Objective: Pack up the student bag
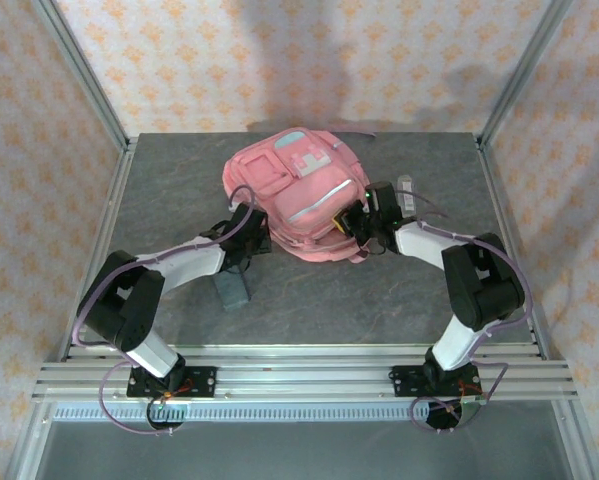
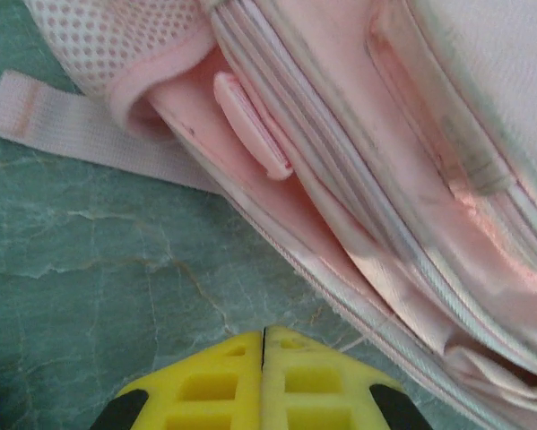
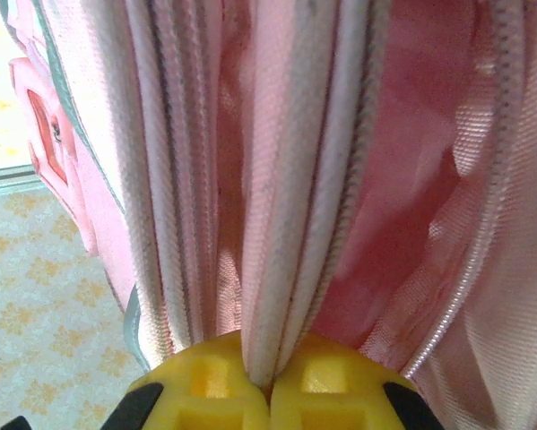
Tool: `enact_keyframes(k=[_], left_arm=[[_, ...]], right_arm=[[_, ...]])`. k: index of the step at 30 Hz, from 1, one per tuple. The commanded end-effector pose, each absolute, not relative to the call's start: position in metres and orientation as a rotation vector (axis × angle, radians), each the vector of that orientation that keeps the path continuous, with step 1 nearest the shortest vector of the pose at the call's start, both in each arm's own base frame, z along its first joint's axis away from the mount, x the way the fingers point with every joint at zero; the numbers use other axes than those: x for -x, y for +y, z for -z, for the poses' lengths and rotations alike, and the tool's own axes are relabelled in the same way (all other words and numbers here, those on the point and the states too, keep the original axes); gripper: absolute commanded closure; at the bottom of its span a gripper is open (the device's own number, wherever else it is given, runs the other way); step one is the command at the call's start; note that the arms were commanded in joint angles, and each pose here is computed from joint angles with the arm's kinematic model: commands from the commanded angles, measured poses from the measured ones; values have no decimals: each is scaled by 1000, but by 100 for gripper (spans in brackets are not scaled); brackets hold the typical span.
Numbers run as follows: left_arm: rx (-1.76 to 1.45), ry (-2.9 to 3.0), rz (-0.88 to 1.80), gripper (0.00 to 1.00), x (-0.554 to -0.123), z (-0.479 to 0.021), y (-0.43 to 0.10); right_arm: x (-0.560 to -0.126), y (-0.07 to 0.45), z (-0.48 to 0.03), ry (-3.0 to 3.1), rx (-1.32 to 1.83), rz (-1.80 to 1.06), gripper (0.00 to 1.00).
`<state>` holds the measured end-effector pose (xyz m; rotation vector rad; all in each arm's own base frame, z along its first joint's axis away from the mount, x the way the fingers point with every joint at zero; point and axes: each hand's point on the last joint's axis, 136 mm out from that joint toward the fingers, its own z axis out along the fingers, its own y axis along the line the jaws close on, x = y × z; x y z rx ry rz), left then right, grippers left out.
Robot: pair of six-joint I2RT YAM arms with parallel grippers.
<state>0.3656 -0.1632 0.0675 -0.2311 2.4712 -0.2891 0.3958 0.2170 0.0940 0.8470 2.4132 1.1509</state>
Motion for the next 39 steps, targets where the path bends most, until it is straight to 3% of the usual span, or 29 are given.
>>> enact_keyframes(k=[1,7,13,24,34,39], left_arm=[[196,2492,289,100,-357,-64,-167],[129,2455,364,100,-358,-85,-194],[62,2360,466,70,-363,-130,-226],[-52,2320,656,45,-358,-145,-265],[-124,2391,511,42,-358,-115,-296],[-78,2397,406,54,-368,-102,-294]], right_arm=[[-407,214,-113,2342,-823,-1148,100],[-408,224,-133,2306,-755,-1236,100],[-410,239,-188,2183,-652,-1437,100],[-416,247,-230,2104,-602,-1520,100],[-415,253,-224,2129,-601,-1530,100],[-413,258,-225,2132,-582,-1536,100]])
